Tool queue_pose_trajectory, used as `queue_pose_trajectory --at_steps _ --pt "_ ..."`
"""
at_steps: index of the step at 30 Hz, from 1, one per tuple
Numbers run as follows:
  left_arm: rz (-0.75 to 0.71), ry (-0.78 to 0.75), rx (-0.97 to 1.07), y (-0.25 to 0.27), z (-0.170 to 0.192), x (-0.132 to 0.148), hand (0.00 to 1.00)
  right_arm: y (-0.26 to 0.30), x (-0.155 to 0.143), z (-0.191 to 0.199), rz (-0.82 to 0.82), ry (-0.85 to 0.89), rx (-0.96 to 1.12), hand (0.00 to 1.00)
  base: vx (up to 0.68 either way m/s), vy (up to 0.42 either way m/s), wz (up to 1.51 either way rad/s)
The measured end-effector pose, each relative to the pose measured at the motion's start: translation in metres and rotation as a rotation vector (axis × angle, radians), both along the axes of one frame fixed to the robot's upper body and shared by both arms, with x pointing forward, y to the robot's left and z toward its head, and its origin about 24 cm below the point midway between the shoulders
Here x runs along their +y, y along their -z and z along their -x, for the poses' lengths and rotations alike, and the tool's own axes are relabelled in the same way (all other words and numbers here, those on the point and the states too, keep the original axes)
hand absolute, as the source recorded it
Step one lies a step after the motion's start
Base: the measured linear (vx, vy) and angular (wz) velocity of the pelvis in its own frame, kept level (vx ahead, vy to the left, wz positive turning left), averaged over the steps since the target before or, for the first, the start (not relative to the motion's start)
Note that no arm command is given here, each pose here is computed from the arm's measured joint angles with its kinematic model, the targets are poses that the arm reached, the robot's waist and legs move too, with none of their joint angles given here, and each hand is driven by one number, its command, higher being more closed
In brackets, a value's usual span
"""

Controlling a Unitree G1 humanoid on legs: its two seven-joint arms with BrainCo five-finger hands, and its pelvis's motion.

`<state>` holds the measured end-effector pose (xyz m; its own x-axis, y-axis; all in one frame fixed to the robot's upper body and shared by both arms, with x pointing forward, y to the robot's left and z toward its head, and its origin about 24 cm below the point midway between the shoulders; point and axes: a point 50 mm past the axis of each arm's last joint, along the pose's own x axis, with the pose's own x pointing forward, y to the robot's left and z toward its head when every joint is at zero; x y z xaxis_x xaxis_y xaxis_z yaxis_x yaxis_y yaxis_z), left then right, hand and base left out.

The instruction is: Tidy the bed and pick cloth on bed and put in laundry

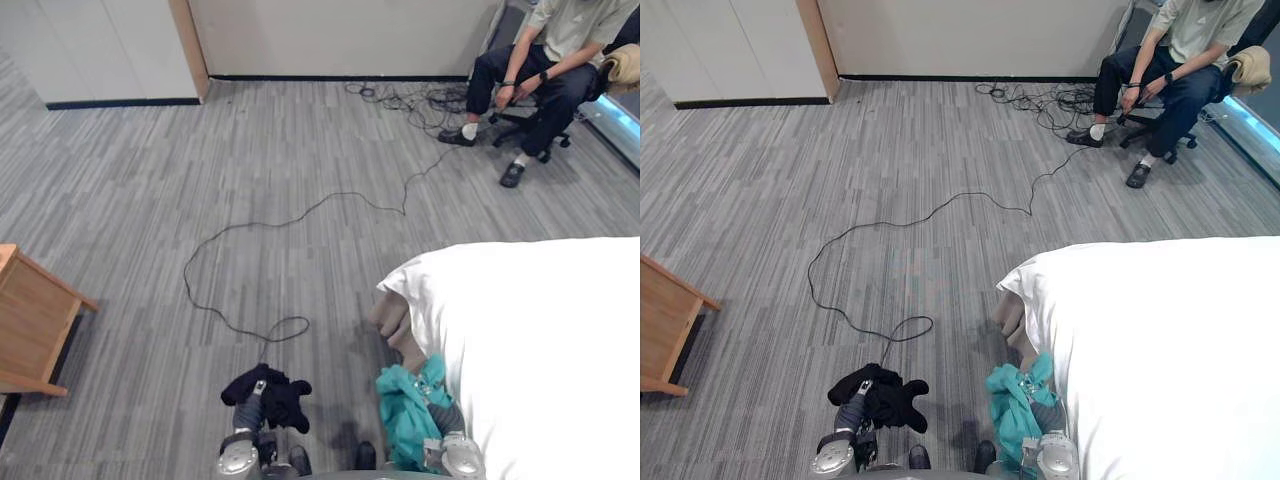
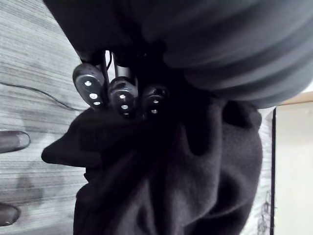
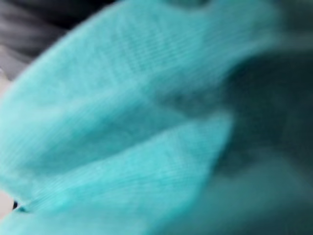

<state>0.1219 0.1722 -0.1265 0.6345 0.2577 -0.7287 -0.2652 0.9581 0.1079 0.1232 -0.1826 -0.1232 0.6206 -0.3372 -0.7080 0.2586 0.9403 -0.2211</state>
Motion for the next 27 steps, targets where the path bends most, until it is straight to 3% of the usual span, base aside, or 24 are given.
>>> queue_pose_trajectory --at_steps 8,14,27 --pt "-0.003 -0.122 0.113 0.015 0.021 0.018 1.00 0.006 -0.033 0.009 -0.004 0.101 0.056 1.00 -0.01 -0.045 -0.17" --pt "0.013 -0.135 0.061 0.010 0.008 0.014 1.00 0.003 -0.036 0.000 0.003 0.088 0.038 1.00 0.11 -0.013 0.07" --pt "-0.054 -0.041 0.042 0.002 -0.005 0.026 1.00 -0.006 -0.028 -0.028 0.010 0.041 -0.026 1.00 0.53 0.153 0.18"
